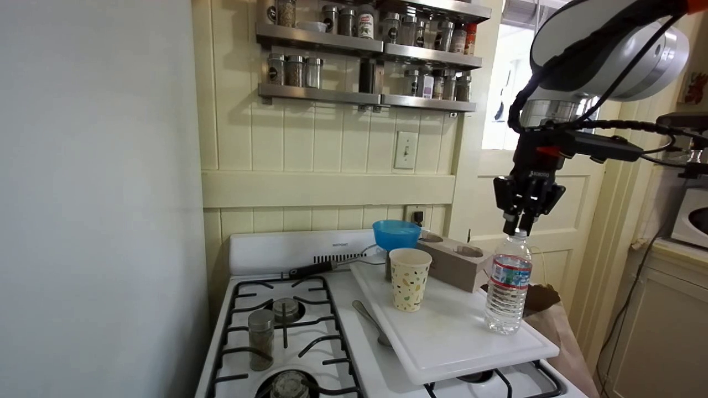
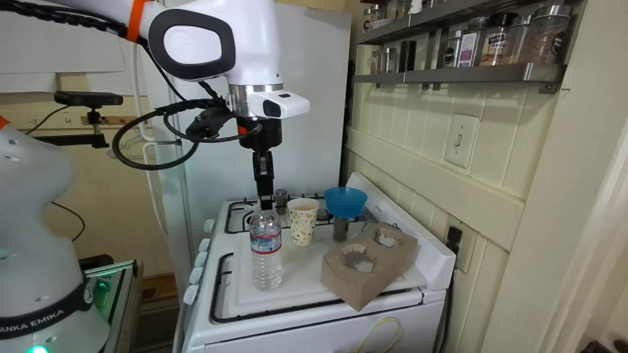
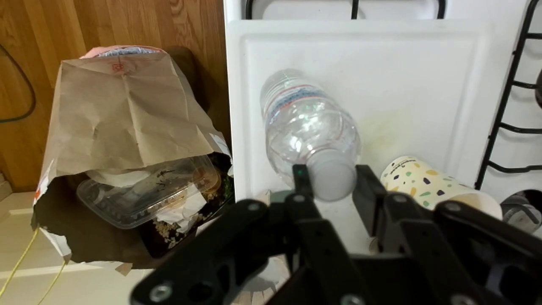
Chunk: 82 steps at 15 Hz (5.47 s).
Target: Put the water bottle inside the bowl
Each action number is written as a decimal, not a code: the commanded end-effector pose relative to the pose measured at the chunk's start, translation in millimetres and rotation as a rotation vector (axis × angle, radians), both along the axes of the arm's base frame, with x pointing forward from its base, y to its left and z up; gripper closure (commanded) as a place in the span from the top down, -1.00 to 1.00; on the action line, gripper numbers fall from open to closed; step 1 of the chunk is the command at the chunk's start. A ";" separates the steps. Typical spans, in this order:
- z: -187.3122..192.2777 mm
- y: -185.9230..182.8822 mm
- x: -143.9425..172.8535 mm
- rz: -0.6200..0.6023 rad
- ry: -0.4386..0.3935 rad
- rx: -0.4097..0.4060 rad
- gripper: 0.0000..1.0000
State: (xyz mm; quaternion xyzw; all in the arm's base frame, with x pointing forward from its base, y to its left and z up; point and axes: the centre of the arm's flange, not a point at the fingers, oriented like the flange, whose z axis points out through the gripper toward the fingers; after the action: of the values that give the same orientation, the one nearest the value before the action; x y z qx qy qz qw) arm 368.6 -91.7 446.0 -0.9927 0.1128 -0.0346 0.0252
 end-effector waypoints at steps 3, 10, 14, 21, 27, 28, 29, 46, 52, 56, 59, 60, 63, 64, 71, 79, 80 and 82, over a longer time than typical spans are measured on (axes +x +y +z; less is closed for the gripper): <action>24.8 -10.6 -4.3 -0.011 -0.011 -0.020 -0.85; 104.1 -11.6 22.4 0.043 -0.141 -0.042 -0.85; 161.0 -27.7 39.1 0.128 -0.121 0.009 -0.85; 156.5 -10.9 48.0 0.120 -0.160 -0.028 -0.85; 236.7 15.2 94.6 0.195 -0.269 -0.152 -0.85; 245.9 20.3 100.1 0.205 -0.271 -0.157 -0.85; 249.2 26.4 107.1 0.211 -0.265 -0.150 -0.85; 217.4 51.6 192.2 0.209 -0.257 0.023 -0.85; 221.3 77.6 180.9 0.174 -0.236 -0.003 -0.85; 216.1 72.4 184.0 0.148 -0.230 -0.024 -0.38; 215.3 72.4 182.5 0.135 -0.236 -0.013 -0.85; 208.7 74.2 183.3 0.125 -0.235 -0.006 -0.85; 191.9 77.8 181.0 0.107 -0.220 0.000 -0.85; 187.5 77.3 179.8 0.094 -0.219 -0.001 -0.85; 165.2 77.7 178.3 0.021 -0.225 0.001 -0.85; 148.7 83.3 201.4 0.022 -0.229 -0.001 -0.85; 145.9 85.4 203.7 0.021 -0.232 -0.003 -0.85; 141.0 89.5 206.8 0.025 -0.231 0.003 -0.85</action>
State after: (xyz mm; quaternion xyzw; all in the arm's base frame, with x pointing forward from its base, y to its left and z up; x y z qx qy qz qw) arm 572.7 -11.4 592.4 -0.9854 0.0908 -0.1393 0.0367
